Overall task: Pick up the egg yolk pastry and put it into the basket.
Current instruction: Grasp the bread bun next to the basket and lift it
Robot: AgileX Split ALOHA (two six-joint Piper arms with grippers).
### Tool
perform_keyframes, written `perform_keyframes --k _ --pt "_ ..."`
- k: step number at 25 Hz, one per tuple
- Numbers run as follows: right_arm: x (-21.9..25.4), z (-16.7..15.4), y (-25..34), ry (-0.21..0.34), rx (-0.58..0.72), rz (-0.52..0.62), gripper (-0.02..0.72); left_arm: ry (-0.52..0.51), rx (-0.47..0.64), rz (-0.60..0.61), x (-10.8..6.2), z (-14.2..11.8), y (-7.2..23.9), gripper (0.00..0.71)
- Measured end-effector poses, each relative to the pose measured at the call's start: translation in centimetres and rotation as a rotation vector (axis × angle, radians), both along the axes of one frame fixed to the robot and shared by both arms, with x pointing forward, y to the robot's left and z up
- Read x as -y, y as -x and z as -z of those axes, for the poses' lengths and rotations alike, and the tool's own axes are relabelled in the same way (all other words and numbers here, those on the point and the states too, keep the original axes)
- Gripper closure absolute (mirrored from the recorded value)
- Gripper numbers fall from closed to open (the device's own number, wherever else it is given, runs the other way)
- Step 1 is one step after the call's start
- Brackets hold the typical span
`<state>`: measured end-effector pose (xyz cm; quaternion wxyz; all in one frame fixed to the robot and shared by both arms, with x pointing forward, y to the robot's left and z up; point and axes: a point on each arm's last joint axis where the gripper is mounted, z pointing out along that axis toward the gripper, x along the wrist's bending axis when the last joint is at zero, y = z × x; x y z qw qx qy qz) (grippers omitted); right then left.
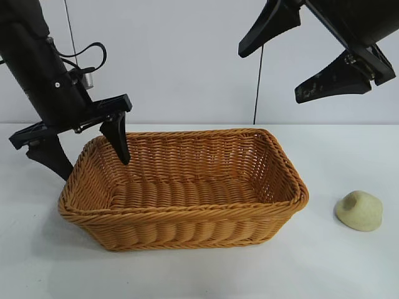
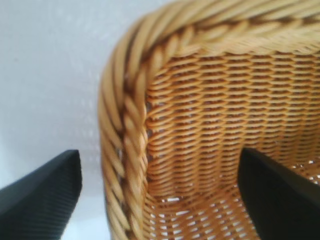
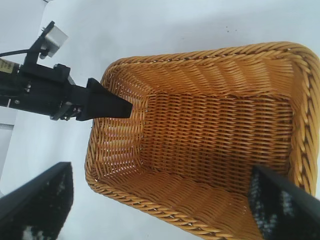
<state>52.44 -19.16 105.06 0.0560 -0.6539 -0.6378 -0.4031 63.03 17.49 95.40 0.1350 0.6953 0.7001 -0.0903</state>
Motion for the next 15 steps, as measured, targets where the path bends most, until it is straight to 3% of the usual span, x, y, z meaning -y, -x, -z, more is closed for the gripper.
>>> perform_keyframes --k 8,10,15 --pt "0.0 0.0 0.0 0.000 -0.002 -0.002 0.025 -0.143 0.161 0.078 -1.8 -7.0 -1.6 0.088" --pt "0.0 0.0 0.0 0.000 -0.002 -0.002 0.025 -0.161 0.169 0.053 -3.2 -7.5 -2.0 0.088" --pt "0.0 0.0 0.0 0.000 -0.002 -0.002 0.025 -0.192 0.141 -0.054 -8.6 -7.5 -2.6 0.088"
